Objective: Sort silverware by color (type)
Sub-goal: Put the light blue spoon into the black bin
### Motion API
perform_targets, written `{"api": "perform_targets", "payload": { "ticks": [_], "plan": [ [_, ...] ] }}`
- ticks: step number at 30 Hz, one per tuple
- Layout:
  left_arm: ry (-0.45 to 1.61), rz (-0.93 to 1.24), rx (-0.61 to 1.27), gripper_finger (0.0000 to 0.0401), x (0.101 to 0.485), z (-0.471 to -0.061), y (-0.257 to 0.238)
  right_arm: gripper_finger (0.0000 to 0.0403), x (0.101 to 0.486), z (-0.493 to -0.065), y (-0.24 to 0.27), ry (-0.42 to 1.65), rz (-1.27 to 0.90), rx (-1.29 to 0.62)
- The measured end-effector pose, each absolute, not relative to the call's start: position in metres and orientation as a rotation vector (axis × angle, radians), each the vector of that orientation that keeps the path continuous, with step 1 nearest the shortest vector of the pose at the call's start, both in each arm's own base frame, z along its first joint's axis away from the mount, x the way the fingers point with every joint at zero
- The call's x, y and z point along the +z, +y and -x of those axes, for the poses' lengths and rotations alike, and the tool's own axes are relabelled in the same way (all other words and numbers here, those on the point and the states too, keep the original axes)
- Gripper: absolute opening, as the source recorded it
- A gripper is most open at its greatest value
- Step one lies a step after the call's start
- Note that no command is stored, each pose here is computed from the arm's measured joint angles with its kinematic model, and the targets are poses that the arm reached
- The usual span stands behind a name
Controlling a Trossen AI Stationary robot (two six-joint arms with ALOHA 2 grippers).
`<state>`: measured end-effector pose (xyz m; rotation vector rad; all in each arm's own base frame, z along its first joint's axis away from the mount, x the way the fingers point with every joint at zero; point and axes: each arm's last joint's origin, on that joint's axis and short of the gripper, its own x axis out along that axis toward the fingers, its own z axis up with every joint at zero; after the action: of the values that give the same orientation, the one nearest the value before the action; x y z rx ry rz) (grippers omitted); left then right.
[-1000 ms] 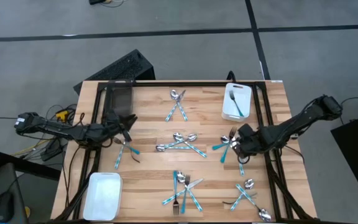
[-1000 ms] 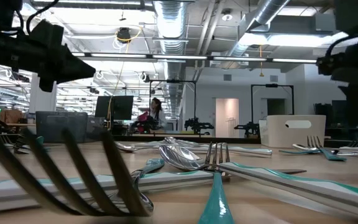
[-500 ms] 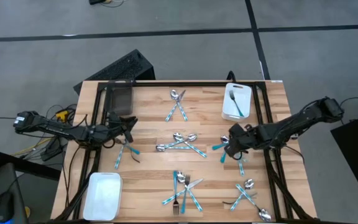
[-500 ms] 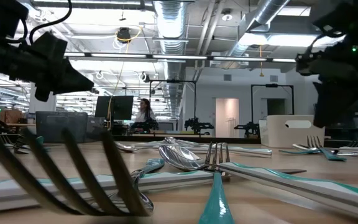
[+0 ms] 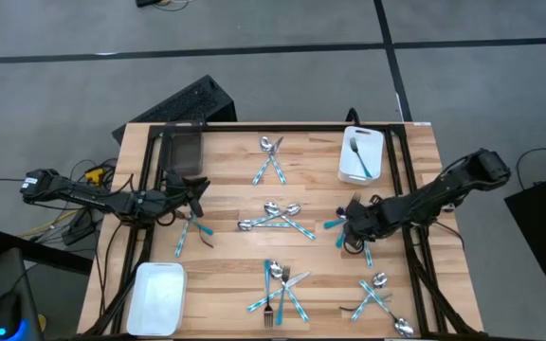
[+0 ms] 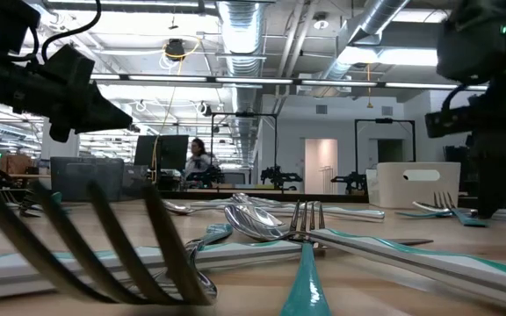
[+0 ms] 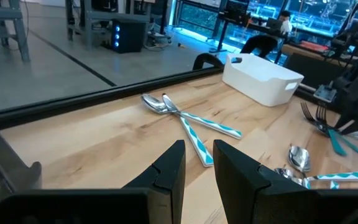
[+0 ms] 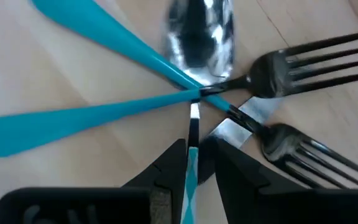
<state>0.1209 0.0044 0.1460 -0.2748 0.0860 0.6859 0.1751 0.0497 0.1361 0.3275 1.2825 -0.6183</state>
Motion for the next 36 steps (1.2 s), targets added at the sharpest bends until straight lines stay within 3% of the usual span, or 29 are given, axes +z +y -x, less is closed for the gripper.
{"api": "perform_targets", "payload": {
  "ticks": [5,11,16,20,26,31,36],
  "plan": [
    [0.085,0.276,0.686,0.0071,0.146,-0.121,0.004,0.0100,0.130,-0.178,0.050,1.313,-0.320,-0.641],
    [0.064,0.272,0.683,0.0071,0.149,-0.122,0.004,0.0030,0.147,-0.178,0.052,1.393,-0.326,-0.576],
    [0.058,0.188,0.672,0.0071,0.160,-0.124,0.004,0.0030,0.176,-0.185,0.053,1.438,-0.168,-0.479],
    [0.041,0.153,0.634,0.0071,0.167,-0.126,0.003,0.0030,0.191,-0.198,0.046,1.455,-0.246,-0.384],
    [0.041,0.117,0.600,0.0071,0.169,-0.127,0.002,0.0030,0.199,-0.192,0.022,1.562,-0.337,-0.524],
    [0.035,0.118,0.600,0.0071,0.170,-0.127,0.002,0.0034,0.200,-0.184,0.012,1.686,-0.460,-0.517],
    [-0.009,0.122,0.557,0.0071,0.175,-0.129,0.001,0.0035,0.202,-0.186,0.002,1.571,-0.365,-0.657]
  ]
}}
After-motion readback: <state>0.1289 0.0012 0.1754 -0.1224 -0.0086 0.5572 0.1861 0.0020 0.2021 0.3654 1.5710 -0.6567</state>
